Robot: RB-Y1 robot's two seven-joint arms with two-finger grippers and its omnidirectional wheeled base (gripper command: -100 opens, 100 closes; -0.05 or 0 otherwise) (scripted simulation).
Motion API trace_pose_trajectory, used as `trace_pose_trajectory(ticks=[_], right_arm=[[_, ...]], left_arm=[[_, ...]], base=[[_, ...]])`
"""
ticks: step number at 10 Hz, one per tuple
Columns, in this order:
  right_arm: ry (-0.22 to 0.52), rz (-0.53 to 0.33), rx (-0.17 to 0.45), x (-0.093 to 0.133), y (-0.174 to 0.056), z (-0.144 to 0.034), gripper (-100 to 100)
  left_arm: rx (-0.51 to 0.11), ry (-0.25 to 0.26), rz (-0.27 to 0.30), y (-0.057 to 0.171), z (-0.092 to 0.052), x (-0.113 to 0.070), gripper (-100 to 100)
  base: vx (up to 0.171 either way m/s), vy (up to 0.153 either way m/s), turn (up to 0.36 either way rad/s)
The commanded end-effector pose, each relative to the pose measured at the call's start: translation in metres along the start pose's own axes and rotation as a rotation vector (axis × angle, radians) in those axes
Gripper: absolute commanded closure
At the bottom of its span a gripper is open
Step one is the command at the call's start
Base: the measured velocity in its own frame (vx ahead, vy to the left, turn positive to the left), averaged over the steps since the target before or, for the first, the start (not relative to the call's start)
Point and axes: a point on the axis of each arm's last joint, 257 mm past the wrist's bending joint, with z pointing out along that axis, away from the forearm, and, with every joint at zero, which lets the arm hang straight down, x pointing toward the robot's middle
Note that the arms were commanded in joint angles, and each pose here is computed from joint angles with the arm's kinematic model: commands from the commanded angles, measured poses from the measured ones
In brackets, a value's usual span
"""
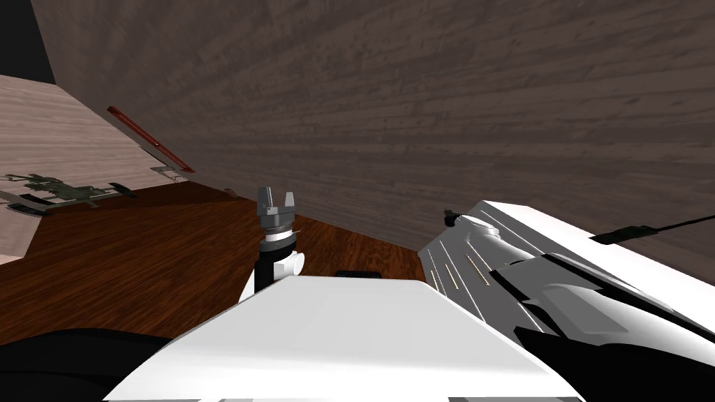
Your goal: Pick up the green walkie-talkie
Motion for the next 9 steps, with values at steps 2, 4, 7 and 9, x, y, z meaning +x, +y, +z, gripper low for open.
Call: trace_pose_trajectory(ticks=[2,4,7,9], right_arm=[[-0.035,-0.002,0.132,-0.027,-0.059,0.006,-100],[-0.068,0.004,0.203,-0.049,-0.086,0.005,-100],[-0.089,0.008,0.291,-0.063,-0.124,0.002,-100],[-0.114,0.016,0.354,-0.078,-0.150,-0.002,-100]], left_arm=[[0.000,0.000,0.000,0.000,0.000,0.000,0],[0.000,0.000,0.000,0.000,0.000,0.000,0],[0.000,0.000,0.000,0.000,0.000,0.000,0],[0.000,0.000,0.000,0.000,0.000,0.000,0]], base=[[-0.046,-0.170,0.047],[-0.011,-0.081,0.001],[-0.033,-0.109,0.016],[-0.010,-0.079,0.002]])
